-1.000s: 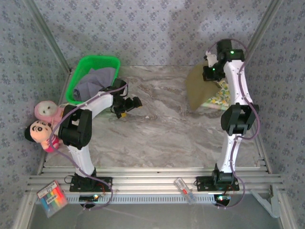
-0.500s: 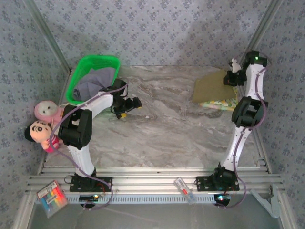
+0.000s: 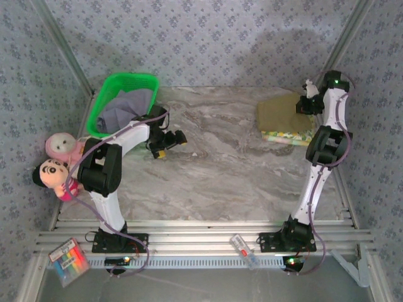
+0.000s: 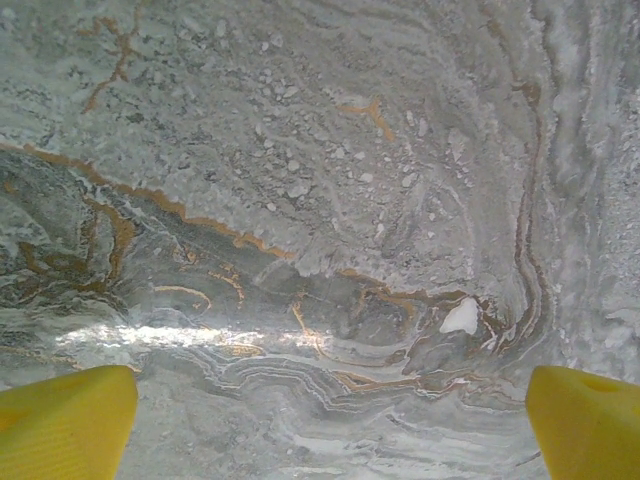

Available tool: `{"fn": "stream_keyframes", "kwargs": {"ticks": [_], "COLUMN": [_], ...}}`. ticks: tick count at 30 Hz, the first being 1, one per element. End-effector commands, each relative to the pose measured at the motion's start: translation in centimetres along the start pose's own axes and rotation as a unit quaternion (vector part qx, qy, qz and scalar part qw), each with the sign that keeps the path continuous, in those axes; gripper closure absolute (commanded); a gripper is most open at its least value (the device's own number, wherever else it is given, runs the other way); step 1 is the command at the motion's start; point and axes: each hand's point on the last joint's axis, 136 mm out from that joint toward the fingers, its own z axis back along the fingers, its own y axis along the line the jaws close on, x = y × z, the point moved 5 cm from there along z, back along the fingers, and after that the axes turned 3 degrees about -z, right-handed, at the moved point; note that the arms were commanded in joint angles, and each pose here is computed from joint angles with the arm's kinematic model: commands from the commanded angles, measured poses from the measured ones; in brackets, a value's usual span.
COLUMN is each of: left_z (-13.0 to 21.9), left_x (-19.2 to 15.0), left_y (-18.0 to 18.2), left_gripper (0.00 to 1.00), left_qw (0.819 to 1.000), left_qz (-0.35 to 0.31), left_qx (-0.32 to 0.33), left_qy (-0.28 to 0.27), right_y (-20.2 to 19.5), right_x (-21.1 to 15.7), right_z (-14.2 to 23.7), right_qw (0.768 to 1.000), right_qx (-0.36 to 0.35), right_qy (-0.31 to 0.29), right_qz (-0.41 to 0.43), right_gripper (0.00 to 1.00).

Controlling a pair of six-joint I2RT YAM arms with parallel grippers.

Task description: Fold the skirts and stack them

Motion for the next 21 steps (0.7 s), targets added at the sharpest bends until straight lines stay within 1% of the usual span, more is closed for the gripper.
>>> {"fn": "stream_keyframes", "kwargs": {"ticks": [1,4,6,10,11,13,14,15,17,19,20,21], "left_z": [-0.7,-0.6,-0.5,-0.3,-0.3,-0.3,-0.2,-0.2,0.0,0.2,0.3,0.4], "left_x": [-0.7,-0.7,-0.7,-0.7,-0.7,-0.7,-0.7,-0.7,-0.8,-0.7,-0.7,-0.6], "left_y": [0.8,0.8,0.9,0.9,0.9,0.9,0.9,1.0,1.0,1.0,1.1,1.1], "left_gripper": [0.0,0.0,0.0,0.0,0.0,0.0,0.0,0.0,0.0,0.0,0.0,0.0], "left_qw": [1.0,1.0,1.0,0.999,1.0,1.0,1.0,0.999,1.0,0.999,0.999,0.999], "left_qz": [0.003,0.001,0.0,-0.003,-0.003,-0.004,-0.004,-0.003,-0.004,-0.004,-0.004,-0.004], "left_qx": [0.022,0.024,0.027,0.029,0.029,0.029,0.029,0.03,0.03,0.031,0.032,0.032], "left_qy": [0.015,0.014,0.014,0.012,0.012,0.011,0.01,0.01,0.007,0.004,0.002,0.001], "right_y": [-0.1,-0.7,-1.1,-1.6,-1.5,-1.6,-1.9,-2.1,-2.3,-2.1,-1.8,-1.1], "right_x": [1.1,0.1,-0.3,-0.4,-0.2,0.4,0.8,1.3,2.2,2.8,3.0,3.0], "right_z": [2.3,1.9,2.2,3.2,3.5,4.0,4.4,5.0,6.3,7.5,8.2,8.5], "right_qw": [0.999,0.998,0.997,0.997,0.997,0.996,0.994,0.99,0.978,0.956,0.939,0.931], "right_qx": [-0.041,-0.058,-0.066,-0.071,-0.065,-0.077,-0.101,-0.131,-0.201,-0.283,-0.335,-0.357], "right_qy": [-0.024,0.002,0.007,-0.003,-0.011,-0.028,-0.036,-0.045,-0.061,-0.072,-0.079,-0.079], "right_qz": [0.027,0.034,0.037,0.042,0.042,0.034,0.024,0.018,0.005,-0.002,-0.005,-0.003], "right_gripper": [1.0,1.0,1.0,1.0,0.96,0.66,0.16,0.0,0.0,0.0,0.0,0.0]}}
